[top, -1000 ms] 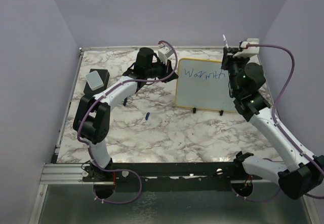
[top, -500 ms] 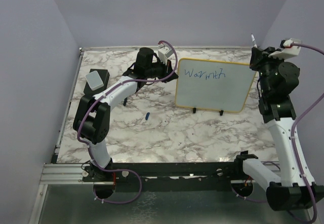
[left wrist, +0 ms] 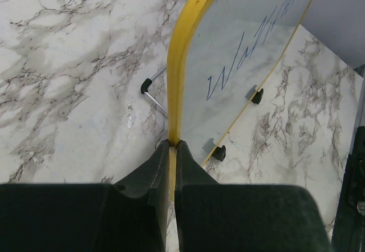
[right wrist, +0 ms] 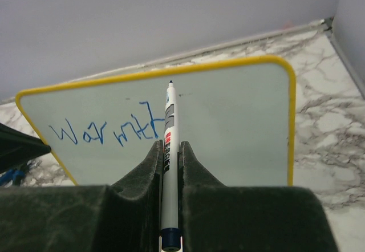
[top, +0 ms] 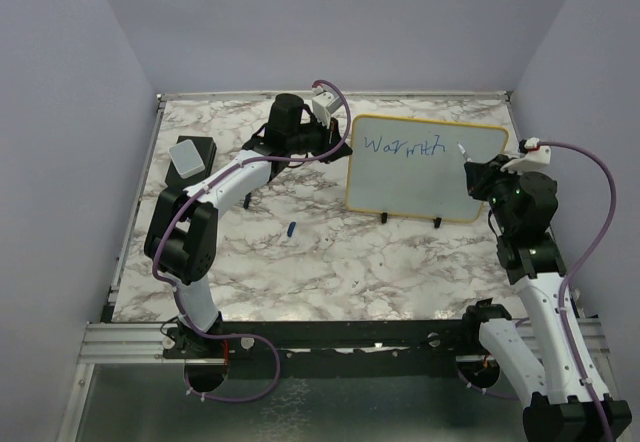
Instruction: Write a sentence on the whiteboard
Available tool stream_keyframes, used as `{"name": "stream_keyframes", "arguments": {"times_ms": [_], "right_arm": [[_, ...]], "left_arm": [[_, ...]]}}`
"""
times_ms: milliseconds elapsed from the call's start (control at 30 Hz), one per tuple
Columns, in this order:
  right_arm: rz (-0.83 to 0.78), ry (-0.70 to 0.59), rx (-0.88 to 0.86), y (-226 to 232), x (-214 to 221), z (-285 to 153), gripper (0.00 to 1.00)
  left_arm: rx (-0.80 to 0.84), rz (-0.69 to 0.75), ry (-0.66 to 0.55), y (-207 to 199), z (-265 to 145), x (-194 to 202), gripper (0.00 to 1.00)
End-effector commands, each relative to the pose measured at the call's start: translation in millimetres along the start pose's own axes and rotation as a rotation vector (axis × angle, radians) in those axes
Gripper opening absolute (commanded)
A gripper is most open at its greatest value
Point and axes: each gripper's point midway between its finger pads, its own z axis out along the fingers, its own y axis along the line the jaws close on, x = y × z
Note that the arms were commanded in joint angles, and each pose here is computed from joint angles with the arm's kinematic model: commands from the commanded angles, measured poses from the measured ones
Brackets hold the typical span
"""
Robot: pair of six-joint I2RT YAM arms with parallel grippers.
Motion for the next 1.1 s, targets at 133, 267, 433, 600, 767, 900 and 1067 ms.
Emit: {"name": "stream_keyframes", "arguments": {"times_ms": [133,267,433,600,767,900,1067], "right_arm": [[0.033,-0.001,0.006,-6,18,-1,0.01],[0.033,-0.031,0.039,-13,15,-3,0.01],[0.030,-0.067,0.067,-18,9,-6,0.01],[0.031,-0.076,0.088,-22,8,-2,0.01],[0.027,-0.081,0.103,-25,8,2,0.01],[0.026,-0.081,0.125,-29,7,5,0.01],[0.021,-0.073,0.125,-29,10,9,0.01]], "left_arm": [[0.019,0.027,0.000,-10,-8,-6,0.00],[0.014,0.028,0.001,-9,-8,-5,0.00],[0.014,0.029,0.005,-9,-8,-4,0.00],[0.011,0.029,0.008,-8,-8,-3,0.00],[0.007,0.031,0.009,-8,-8,-3,0.00],[0.007,0.032,0.011,-7,-8,-2,0.00],[0.007,0.032,0.011,-7,-7,-2,0.00]]}}
